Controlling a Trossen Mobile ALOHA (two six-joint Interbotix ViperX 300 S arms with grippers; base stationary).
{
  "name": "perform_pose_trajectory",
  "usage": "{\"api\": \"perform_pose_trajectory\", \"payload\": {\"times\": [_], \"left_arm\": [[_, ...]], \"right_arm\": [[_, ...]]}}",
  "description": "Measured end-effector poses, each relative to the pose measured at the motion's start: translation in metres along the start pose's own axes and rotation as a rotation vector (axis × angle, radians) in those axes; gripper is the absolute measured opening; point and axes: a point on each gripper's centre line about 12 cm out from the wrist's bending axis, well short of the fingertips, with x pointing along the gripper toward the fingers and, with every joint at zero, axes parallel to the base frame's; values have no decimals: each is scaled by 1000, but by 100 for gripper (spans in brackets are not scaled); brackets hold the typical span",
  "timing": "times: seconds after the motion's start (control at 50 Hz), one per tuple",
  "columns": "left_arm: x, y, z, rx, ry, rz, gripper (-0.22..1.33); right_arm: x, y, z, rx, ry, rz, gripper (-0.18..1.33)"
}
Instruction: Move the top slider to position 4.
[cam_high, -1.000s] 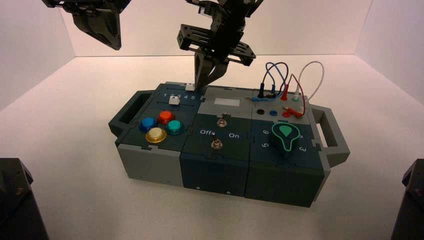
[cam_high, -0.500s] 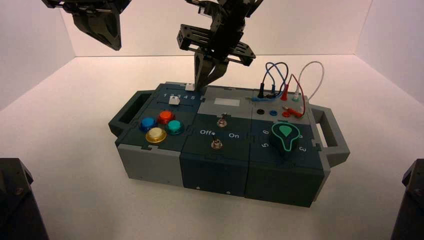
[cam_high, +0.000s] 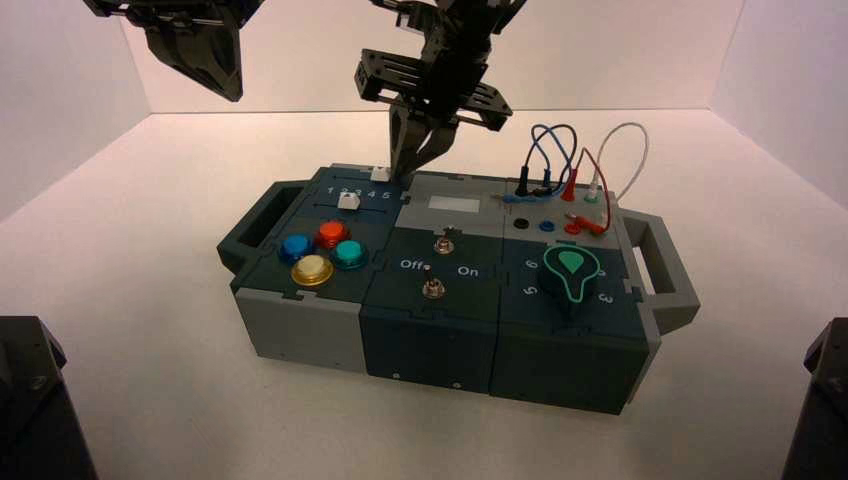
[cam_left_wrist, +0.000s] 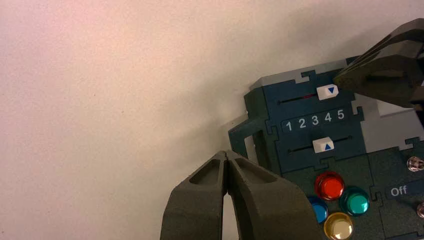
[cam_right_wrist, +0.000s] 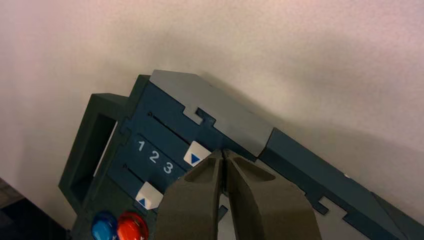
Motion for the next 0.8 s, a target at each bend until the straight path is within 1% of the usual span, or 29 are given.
{"api": "perform_pose_trajectory", "payload": {"times": [0.12, 0.24, 0.32, 0.56, 0.68, 0.8], "left_arm": [[0, 0, 0, -1, 0, -1, -16], [0, 0, 0, 0, 2, 0, -16], [2, 0, -1, 0, 9, 0, -16], [6, 0, -1, 0, 23, -1, -16], [6, 0, 1, 0, 20, -1, -16], [6, 0, 1, 0, 21, -1, -16]], "right_arm": [[-8, -1, 1, -15, -17, -5, -14], [-17, 0, 1, -40, -35, -7, -14], [-23, 1, 2, -72, -46, -16, -14], [-39, 0, 0, -130, -75, -31, -14], [-46, 1, -4, -148, -85, -33, -14], [-52, 0, -8, -157, -88, -36, -14]]}}
